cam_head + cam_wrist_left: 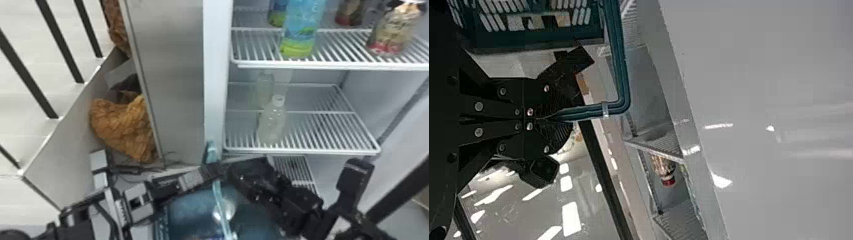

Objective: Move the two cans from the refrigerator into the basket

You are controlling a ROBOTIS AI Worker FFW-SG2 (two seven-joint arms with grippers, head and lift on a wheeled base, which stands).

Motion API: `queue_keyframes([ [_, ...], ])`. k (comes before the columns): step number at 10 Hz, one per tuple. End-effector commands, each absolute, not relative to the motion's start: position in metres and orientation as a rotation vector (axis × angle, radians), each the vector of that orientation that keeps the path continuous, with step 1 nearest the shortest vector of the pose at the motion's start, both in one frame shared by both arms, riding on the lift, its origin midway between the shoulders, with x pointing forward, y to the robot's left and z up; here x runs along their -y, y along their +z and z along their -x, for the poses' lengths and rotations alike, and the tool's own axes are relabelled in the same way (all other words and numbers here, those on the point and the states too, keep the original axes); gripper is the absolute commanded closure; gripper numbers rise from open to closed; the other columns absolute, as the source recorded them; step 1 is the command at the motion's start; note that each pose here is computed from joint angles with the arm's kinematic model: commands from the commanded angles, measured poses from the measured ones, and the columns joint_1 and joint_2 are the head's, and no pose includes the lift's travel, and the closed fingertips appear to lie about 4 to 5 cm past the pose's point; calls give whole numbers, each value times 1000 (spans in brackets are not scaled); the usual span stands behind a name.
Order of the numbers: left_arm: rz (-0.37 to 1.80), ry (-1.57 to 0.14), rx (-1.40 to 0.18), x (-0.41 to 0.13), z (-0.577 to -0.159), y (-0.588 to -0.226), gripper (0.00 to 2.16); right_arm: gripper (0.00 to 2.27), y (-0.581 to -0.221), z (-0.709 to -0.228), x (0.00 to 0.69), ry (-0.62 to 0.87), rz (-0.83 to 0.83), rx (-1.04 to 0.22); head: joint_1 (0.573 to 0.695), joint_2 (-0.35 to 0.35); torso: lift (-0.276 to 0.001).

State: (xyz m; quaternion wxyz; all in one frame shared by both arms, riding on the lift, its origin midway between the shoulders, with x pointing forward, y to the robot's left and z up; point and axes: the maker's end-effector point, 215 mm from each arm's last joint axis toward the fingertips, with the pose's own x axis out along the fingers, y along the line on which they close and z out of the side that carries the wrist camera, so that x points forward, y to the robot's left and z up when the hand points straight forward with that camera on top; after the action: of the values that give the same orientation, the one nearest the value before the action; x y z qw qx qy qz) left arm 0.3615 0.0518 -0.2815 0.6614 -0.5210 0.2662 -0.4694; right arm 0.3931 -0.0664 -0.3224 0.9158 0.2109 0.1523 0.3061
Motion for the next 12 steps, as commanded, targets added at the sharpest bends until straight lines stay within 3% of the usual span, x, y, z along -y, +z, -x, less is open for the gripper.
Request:
queue_keyframes([
  [1, 1180, -1060, -603, -52, -361, -282, 1210, 99, -312, -403, 85, 590, -429, -268, 695, -17, -219],
  [6, 1185, -1057, -602, -53, -360, -283, 1210, 107, -294, -396, 165, 405, -356, -165, 695, -109, -219],
  [12, 1186, -1053, -602, -55, -359, -283, 1210, 111, -280, -363, 289, 183, -172, -81, 695, -295, -219],
])
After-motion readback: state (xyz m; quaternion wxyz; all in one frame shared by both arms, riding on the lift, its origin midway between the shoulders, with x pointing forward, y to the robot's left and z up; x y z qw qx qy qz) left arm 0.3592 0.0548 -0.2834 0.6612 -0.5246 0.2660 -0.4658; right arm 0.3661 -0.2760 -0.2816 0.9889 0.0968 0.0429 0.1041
